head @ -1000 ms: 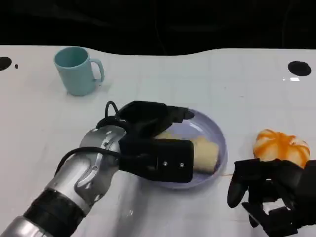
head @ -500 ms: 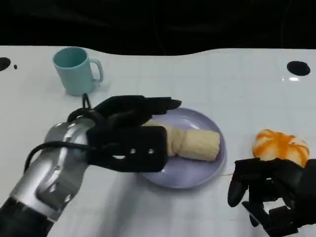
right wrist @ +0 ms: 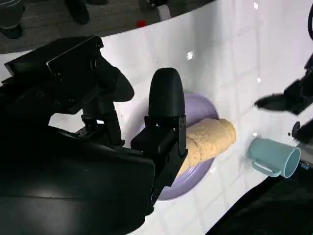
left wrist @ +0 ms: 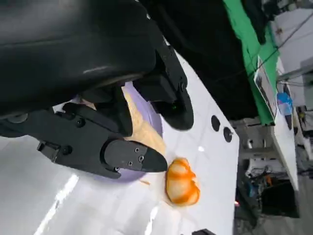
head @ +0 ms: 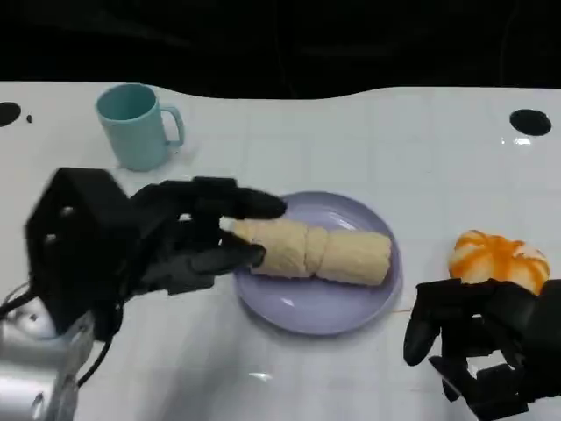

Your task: Grasp the towel on the left side of the plate with the left hand and place it into the plate.

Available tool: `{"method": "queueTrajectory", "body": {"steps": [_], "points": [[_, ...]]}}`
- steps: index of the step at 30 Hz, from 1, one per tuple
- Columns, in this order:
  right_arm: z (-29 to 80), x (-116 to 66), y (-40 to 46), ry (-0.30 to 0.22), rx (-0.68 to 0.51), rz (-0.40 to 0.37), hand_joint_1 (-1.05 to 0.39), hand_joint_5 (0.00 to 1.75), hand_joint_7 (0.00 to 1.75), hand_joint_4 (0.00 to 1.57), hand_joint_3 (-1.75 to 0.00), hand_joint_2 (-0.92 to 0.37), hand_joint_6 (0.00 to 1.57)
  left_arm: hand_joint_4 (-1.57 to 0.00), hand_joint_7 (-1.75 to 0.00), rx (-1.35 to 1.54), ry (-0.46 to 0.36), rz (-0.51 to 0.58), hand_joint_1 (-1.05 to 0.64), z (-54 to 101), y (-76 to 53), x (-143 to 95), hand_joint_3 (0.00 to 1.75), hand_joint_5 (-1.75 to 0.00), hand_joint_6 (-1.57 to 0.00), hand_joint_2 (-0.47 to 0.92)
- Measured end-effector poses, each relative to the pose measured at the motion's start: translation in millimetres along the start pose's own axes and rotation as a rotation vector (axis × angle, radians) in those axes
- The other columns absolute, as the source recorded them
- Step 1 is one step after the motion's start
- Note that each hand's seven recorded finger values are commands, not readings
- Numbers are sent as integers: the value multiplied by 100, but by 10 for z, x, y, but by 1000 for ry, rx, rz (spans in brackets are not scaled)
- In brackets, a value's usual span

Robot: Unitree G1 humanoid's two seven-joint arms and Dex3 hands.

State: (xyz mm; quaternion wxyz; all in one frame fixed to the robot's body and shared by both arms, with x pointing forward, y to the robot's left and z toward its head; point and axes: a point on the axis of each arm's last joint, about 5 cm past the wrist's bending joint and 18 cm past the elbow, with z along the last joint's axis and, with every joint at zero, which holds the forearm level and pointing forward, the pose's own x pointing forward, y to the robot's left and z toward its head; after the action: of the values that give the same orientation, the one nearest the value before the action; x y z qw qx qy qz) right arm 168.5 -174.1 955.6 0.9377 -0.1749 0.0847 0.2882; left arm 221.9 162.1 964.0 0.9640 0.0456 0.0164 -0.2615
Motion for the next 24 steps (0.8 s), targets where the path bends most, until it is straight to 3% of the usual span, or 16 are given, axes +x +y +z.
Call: {"method": "queueTrajectory", "body": {"steps": [2,4,8,14,19,24], "points": [[0,-1,-1,1,0,-1,5,170,143,69,-105,-60,69,-77,-118,-75,13,30,-14,-9,-25,-106,119,-141,-79,46],[0,0,-2,0,0,-1,5,170,144,69,-106,-60,69,-77,-126,-144,30,58,-12,-13,-44,-194,125,-149,-77,48],[-3,3,-2,1,2,0,5,169,143,69,-106,-59,69,-75,-138,-358,79,93,-9,-22,-102,-349,123,-161,-74,59],[-7,5,-3,2,2,-1,5,169,143,70,-106,-59,70,-77,-150,-470,129,87,-12,-59,-137,-523,120,-173,-72,61],[-13,7,-6,4,3,-1,5,168,142,70,-106,-59,69,-74,-171,-498,172,109,-15,-94,-145,-590,120,-175,-61,60],[-14,4,-14,-3,-2,-6,5,168,142,70,-107,-59,69,-75,-175,-525,225,129,-13,-125,-157,-572,113,-175,-59,67]]}}
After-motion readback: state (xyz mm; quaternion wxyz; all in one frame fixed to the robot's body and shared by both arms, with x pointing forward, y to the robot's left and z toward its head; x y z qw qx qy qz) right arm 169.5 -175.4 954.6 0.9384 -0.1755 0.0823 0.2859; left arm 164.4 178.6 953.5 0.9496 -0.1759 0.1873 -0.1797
